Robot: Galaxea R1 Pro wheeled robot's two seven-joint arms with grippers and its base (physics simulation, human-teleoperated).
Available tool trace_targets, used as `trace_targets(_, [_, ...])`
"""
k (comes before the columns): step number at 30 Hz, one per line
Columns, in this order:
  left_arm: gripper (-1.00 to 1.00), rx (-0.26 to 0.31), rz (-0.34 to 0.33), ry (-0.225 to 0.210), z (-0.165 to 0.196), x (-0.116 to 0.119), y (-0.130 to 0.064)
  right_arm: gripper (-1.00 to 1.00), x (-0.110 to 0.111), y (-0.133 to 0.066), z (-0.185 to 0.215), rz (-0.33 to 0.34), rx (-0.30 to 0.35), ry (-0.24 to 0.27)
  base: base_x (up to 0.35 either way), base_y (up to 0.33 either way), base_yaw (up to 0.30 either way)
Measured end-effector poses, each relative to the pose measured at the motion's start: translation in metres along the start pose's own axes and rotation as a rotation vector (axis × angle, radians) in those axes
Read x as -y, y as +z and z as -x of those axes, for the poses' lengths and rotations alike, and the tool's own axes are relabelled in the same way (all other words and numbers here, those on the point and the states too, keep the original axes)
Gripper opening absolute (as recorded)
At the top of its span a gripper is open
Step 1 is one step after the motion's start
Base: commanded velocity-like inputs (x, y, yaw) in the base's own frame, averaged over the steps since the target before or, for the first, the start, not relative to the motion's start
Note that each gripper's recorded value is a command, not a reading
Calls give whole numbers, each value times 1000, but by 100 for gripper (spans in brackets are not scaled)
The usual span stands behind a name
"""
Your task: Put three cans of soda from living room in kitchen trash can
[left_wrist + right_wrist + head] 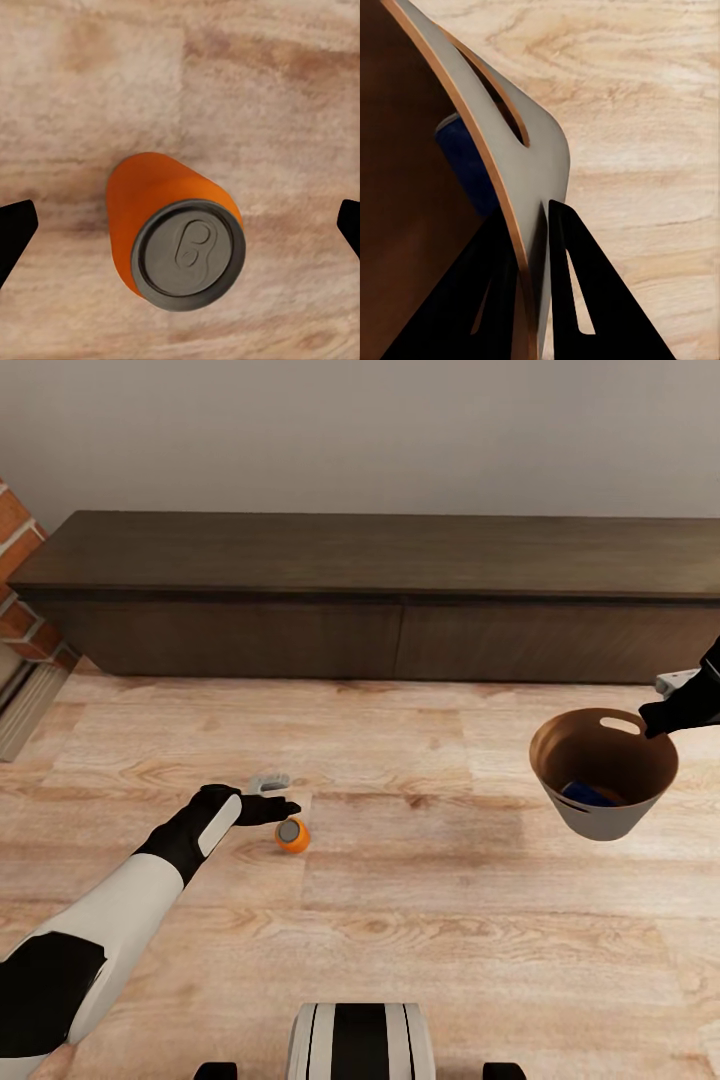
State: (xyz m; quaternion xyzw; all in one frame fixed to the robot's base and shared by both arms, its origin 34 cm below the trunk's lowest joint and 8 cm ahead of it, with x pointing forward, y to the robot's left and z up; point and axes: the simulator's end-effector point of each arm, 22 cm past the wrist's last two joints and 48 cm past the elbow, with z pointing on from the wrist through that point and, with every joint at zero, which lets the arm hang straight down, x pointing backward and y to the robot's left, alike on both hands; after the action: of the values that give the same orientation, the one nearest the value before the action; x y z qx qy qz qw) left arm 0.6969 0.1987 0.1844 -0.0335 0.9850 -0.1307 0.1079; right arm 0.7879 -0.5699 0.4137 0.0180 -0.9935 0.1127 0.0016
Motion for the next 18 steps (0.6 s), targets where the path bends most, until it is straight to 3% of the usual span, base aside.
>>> trace_targets(11, [100, -2, 0, -1, -1, 0, 0, -100, 4, 7, -13, 4, -34, 24, 0, 0, 0])
trace_targets(18, [100, -10, 3, -3, -10, -4, 14, -100, 0, 24, -17, 8, -42, 27, 0, 0, 0])
